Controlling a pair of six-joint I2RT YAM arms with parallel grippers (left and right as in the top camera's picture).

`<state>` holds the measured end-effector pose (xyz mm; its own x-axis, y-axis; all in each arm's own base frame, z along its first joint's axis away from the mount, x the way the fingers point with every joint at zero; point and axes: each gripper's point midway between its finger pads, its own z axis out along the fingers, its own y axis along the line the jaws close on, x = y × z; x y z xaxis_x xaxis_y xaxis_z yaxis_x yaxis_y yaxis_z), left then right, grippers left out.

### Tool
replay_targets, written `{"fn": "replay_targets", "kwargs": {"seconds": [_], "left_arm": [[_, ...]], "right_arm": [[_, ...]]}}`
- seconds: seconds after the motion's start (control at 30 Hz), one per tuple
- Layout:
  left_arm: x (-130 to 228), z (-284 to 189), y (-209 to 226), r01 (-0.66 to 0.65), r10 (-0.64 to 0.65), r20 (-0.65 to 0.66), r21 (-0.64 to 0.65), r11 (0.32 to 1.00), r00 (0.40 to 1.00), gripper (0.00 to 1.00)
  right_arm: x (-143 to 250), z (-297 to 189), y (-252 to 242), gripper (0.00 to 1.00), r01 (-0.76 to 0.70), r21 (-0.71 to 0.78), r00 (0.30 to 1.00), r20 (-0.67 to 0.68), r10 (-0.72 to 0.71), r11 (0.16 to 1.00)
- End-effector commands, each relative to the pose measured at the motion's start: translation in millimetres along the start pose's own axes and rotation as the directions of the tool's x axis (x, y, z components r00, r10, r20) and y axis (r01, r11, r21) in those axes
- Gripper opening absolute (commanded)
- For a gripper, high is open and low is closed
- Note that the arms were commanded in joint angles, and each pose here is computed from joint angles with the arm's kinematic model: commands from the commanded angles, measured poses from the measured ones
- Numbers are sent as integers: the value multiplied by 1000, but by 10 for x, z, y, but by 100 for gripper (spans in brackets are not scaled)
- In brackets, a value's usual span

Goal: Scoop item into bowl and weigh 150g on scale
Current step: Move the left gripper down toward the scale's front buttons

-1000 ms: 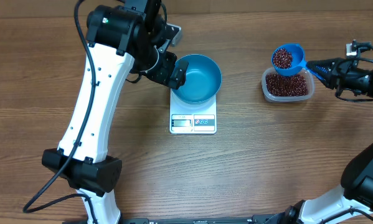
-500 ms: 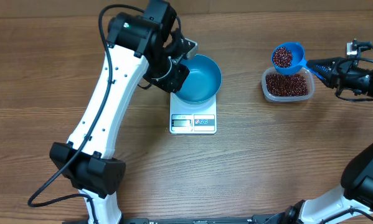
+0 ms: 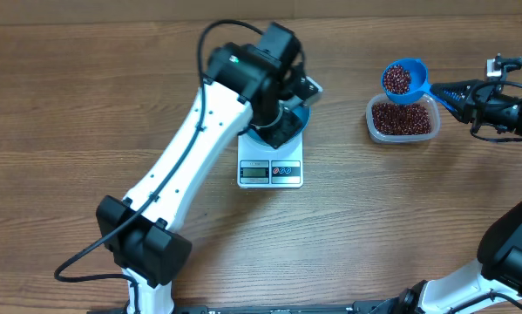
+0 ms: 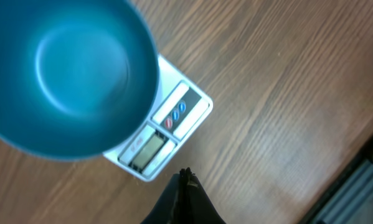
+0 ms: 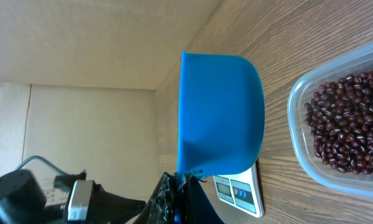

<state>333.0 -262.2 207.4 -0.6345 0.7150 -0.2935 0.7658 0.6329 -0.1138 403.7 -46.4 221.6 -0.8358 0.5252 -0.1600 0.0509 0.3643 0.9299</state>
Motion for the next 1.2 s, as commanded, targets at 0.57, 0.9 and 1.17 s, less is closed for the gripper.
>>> {"fn": "replay_targets", "kwargs": {"seconds": [0.57,0.9,1.17], "left_arm": [[-130,75,-24,-76,78,41,-63,995,996,4],[61,-95,-97,-97,106,106,-84,992,989,4],[383,43,-231,-73,87,248,-65,995,965,4]], "right_arm": [[-5,-3,-33,4,12,-4,1000,2,-12,1000],[-9,-3,-78,4,11,22,1000,4,-11,1000],[-9,-3,-77,4,11,22,1000,4,-11,1000]]}}
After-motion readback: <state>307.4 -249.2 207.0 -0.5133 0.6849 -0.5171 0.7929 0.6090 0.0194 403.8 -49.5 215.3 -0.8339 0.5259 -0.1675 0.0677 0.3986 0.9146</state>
